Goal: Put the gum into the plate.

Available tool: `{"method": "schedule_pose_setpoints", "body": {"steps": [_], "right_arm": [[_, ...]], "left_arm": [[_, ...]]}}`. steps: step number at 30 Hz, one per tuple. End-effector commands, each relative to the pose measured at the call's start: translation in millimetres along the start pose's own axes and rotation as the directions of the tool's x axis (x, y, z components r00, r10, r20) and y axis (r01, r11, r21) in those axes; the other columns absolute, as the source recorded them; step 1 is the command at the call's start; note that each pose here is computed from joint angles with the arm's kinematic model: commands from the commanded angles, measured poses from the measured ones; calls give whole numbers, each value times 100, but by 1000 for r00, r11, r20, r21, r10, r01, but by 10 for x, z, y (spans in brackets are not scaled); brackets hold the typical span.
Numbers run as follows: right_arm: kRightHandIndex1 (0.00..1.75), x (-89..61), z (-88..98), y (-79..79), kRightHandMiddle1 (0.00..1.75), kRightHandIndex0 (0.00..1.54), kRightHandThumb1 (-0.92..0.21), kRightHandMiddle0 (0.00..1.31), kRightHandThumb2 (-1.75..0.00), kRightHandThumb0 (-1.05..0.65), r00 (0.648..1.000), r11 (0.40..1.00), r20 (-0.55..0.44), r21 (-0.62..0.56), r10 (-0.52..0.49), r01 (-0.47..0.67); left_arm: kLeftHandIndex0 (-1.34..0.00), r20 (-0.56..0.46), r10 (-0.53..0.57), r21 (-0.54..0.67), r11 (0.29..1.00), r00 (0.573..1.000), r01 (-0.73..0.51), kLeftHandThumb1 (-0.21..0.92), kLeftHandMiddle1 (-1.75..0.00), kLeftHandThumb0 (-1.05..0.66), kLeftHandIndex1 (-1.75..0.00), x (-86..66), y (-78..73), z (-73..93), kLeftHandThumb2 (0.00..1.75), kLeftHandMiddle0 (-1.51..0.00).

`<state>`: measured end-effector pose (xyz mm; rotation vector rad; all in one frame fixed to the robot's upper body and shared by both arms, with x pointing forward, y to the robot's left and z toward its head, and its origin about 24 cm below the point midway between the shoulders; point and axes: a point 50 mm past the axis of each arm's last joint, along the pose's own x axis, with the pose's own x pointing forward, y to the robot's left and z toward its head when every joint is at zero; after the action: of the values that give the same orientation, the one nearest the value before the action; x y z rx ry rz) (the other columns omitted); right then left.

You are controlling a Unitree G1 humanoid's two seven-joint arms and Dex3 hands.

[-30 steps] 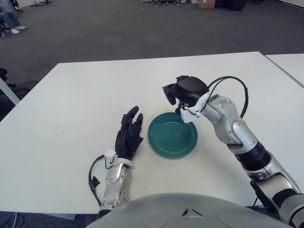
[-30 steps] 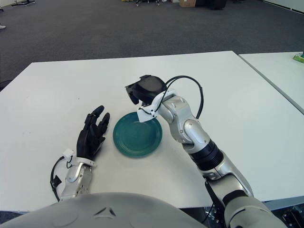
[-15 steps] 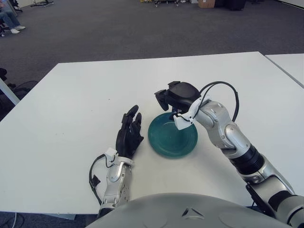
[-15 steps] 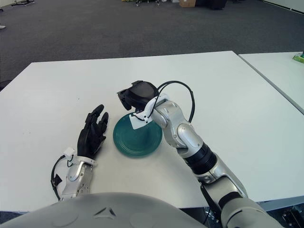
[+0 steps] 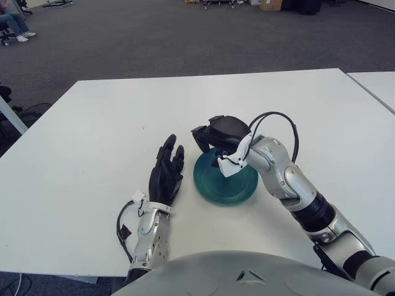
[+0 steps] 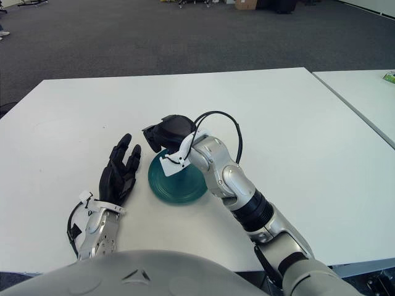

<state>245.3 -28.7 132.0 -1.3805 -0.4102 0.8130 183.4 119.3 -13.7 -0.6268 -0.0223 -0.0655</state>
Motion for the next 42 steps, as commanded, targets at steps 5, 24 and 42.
{"method": "schedule_pose_setpoints", "body": {"steps": [5,24,42], "right_arm": [[175,-85,39,-31,175,73,-73,31,-78,-38,1000,1000,4,9,-19,19],[15,-190,48,-22,55,17,-92,0,-93,-98,996,995,-34,-66,-81,78],[0,-164,-25,88,15,6,-92,0,-98,-105,998,995,-23,-83,-62,60]], "left_arm": [[0,-36,114,-217,969,993,-119,92,-6,-88,-49,-98,-166,-261,98,-27],[0,104,-100,-576,805,990,142,92,-1,-89,-33,74,-480,-293,106,-23],[0,145,-124,-647,739,982,189,92,0,-97,-22,267,-583,-148,109,-16]]}}
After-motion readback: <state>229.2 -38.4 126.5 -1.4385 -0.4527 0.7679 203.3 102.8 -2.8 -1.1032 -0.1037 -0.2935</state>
